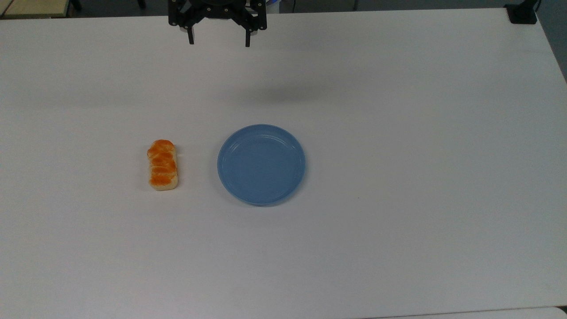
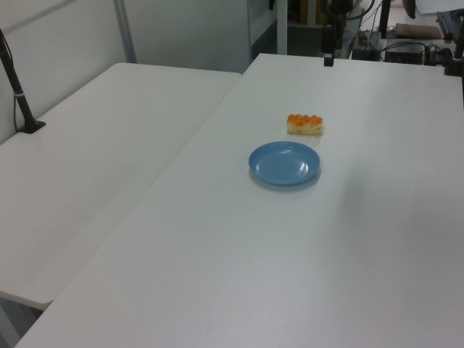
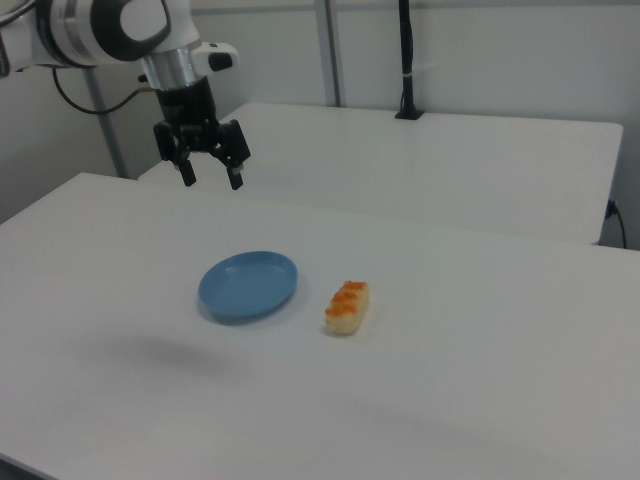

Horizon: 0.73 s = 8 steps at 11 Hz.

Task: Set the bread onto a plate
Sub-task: 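Lower the open gripper down over the orange bread roll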

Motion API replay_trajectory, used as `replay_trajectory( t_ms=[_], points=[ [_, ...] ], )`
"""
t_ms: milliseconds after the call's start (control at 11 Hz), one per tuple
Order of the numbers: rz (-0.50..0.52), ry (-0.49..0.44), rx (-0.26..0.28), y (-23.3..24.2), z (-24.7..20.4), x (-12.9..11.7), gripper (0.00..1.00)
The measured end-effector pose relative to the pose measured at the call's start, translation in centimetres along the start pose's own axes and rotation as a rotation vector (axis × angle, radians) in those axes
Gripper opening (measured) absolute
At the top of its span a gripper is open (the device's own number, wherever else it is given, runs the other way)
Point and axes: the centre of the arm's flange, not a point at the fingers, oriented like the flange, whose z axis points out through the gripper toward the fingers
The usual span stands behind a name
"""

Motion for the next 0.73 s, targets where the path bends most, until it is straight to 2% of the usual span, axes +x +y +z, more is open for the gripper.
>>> replay_trajectory(
  t_ms=[182,363,726],
  points=[
    [-0.021,-0.005,0.028,1.9,1.5,0.7,1.00],
    [-0.005,0.028,0.021,5.0,4.9,2.9,1.00],
    [0.018,0.030,0.010,10.4,15.5,6.7,1.00]
  ],
)
